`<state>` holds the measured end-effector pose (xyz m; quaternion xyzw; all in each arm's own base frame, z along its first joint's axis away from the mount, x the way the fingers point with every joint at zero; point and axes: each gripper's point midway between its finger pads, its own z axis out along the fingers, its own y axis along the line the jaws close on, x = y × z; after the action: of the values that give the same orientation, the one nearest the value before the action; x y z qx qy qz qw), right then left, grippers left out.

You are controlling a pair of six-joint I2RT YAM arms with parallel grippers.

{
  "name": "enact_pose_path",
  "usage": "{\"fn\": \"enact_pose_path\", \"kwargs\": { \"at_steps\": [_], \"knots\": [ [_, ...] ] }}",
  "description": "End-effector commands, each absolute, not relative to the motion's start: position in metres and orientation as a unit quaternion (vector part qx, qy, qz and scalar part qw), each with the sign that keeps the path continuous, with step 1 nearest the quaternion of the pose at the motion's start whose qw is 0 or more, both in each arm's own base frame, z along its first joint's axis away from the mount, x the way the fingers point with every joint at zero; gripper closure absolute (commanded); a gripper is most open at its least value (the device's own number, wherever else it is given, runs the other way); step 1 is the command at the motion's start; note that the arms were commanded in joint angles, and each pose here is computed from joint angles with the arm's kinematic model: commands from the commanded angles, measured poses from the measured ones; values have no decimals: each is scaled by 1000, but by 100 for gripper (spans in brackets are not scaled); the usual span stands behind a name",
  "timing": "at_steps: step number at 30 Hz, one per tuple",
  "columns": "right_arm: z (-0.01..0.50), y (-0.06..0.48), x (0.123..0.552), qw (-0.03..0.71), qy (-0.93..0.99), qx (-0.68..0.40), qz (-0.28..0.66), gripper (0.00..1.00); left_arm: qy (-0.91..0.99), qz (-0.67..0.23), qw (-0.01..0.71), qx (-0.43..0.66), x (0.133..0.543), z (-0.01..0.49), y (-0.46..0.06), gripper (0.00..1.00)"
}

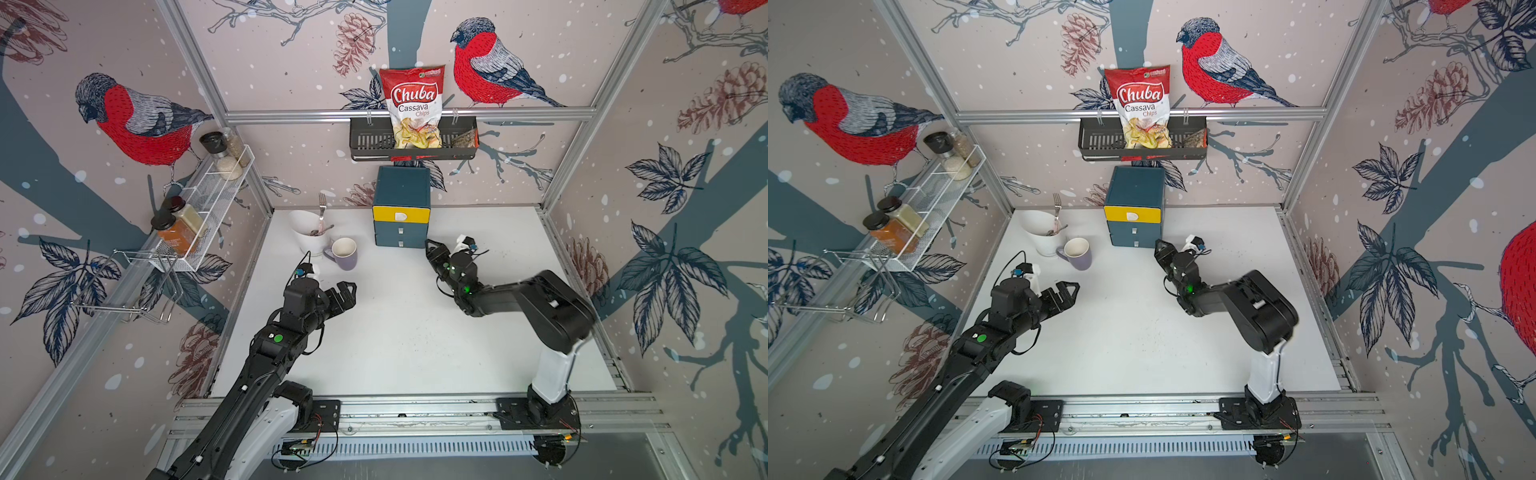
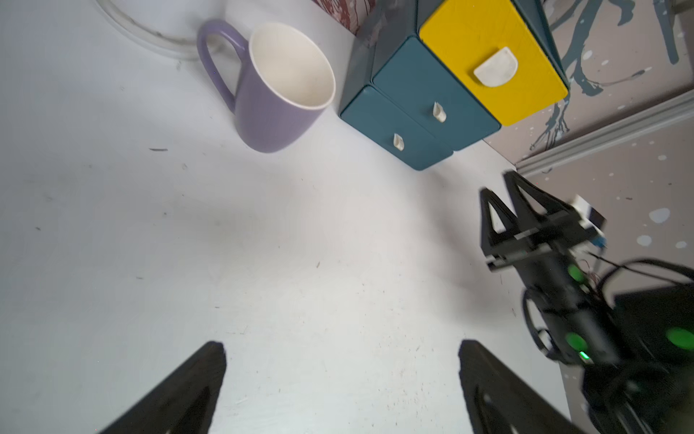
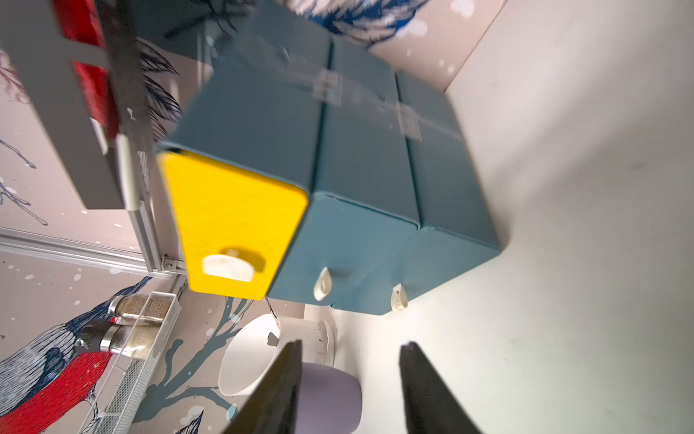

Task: Put the binder clips in the drawer according to color
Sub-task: Close the drawer in the storage box, then reset both arms

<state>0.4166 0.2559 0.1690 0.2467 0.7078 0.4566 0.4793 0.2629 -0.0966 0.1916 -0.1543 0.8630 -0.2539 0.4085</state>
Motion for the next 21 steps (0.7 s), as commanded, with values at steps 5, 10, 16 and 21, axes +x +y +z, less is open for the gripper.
{"fn": "enact_pose_path", "kwargs": {
  "at_steps": [5, 10, 16, 21],
  "knots": [
    [223, 138, 356, 585, 763, 182, 205, 0, 810, -100, 517, -259, 279, 228, -23, 1],
    [237, 54, 322, 636, 740, 218, 32, 0, 768, 78, 520, -366, 275, 219, 37, 1],
    [206, 3, 312, 638, 745, 194, -33, 0, 772, 178, 574, -210, 300, 197, 36, 1],
    [184, -14, 300, 669, 721, 161, -84, 0, 771, 148, 602, -144, 321, 178, 26, 1]
  ]
}}
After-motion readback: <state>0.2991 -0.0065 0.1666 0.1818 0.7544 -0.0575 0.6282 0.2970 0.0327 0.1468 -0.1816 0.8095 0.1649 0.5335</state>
